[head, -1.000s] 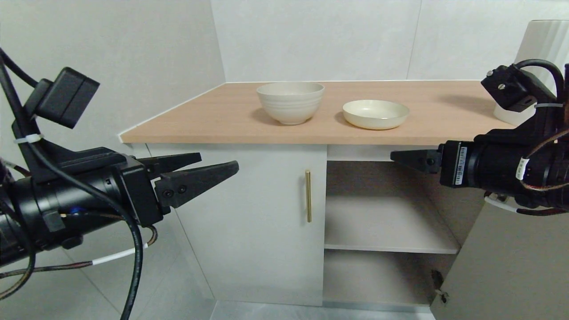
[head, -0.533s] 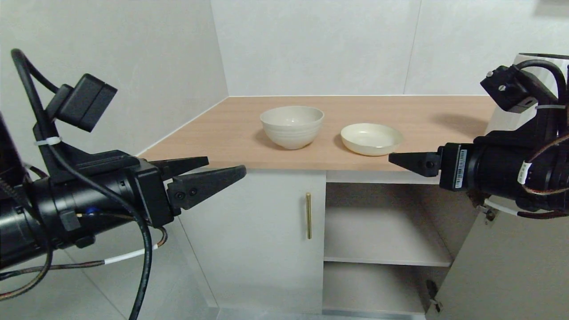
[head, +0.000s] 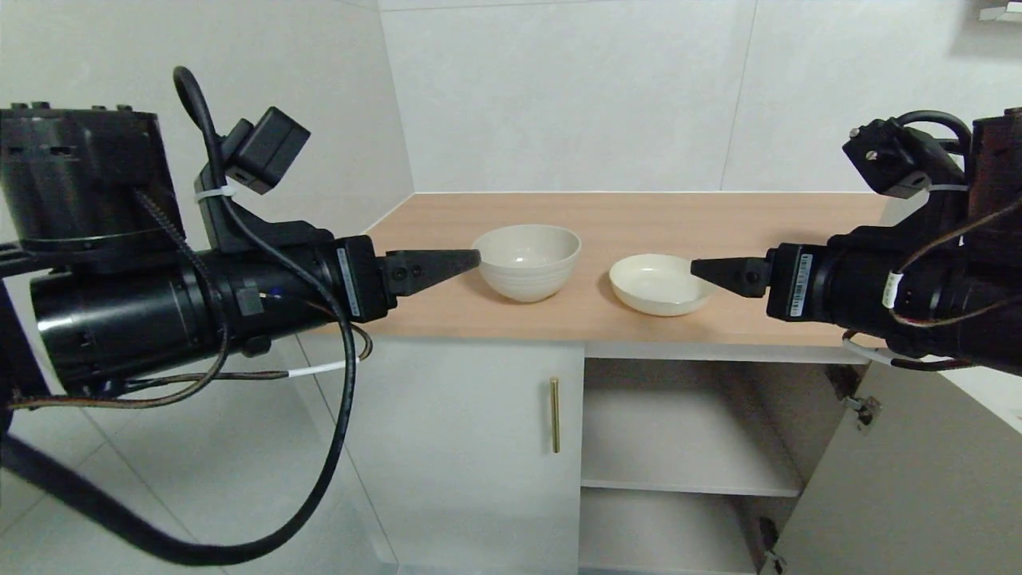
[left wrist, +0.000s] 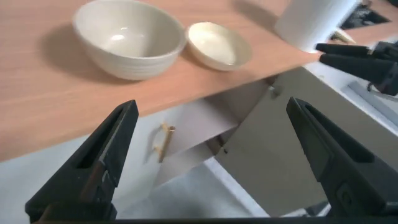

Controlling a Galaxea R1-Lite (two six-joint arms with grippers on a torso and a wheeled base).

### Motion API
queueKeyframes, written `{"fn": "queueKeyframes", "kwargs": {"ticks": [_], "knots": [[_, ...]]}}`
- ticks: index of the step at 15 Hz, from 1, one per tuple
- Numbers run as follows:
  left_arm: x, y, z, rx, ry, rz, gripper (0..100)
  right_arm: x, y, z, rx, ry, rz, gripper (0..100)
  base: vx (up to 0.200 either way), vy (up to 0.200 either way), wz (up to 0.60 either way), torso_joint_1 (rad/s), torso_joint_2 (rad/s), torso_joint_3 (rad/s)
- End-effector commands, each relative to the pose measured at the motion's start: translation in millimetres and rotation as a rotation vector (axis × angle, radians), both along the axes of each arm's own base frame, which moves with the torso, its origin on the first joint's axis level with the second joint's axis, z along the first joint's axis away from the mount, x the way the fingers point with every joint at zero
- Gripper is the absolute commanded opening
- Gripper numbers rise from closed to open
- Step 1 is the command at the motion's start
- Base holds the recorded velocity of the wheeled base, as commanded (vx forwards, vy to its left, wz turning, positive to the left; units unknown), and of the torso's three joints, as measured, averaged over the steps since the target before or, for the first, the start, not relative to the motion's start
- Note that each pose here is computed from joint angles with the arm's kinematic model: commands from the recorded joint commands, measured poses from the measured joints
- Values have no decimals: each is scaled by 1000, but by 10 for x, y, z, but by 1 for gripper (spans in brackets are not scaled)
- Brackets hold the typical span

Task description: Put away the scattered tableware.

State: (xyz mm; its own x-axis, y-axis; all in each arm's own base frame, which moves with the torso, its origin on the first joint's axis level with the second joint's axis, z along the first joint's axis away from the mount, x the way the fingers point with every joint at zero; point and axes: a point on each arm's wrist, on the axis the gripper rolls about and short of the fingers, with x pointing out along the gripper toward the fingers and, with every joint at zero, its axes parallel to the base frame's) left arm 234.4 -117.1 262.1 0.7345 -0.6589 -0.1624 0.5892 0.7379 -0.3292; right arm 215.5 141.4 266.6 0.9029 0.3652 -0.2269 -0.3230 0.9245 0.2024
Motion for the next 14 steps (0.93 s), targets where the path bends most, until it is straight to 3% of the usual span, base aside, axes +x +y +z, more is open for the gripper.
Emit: {"fn": "queueKeyframes", "kwargs": {"ticks": [1,2,3,4,5,7,8,10,13,14], "knots": [[77,41,3,15,24,25,100,279,89,-108,-21,28,-45,100,0,0,0,0,0,0],[85,77,31,16,31,38,100,326,103,-82,-16,31,-51,100,0,0,0,0,0,0],[138,101,72,9,70,62,100,436,75,-64,-22,51,-80,100,0,0,0,0,0,0],[169,103,115,-15,98,80,100,468,83,-51,-15,56,-86,100,0,0,0,0,0,0],[260,76,270,-134,227,157,100,542,115,-68,9,89,-104,100,0,0,0,0,0,0],[509,-8,362,-223,388,266,100,606,104,-83,2,91,-152,100,0,0,0,0,0,0],[606,-42,339,-237,417,295,100,612,101,-86,1,90,-158,100,0,0,0,0,0,0],[958,-159,153,-219,425,426,100,606,80,-68,7,84,-166,100,0,0,0,0,0,0],[1235,-263,-102,-183,463,463,100,578,54,-29,16,75,-169,100,0,0,0,0,0,0],[1239,-264,-104,-183,463,463,100,578,54,-29,16,75,-169,100,0,0,0,0,0,0]]}}
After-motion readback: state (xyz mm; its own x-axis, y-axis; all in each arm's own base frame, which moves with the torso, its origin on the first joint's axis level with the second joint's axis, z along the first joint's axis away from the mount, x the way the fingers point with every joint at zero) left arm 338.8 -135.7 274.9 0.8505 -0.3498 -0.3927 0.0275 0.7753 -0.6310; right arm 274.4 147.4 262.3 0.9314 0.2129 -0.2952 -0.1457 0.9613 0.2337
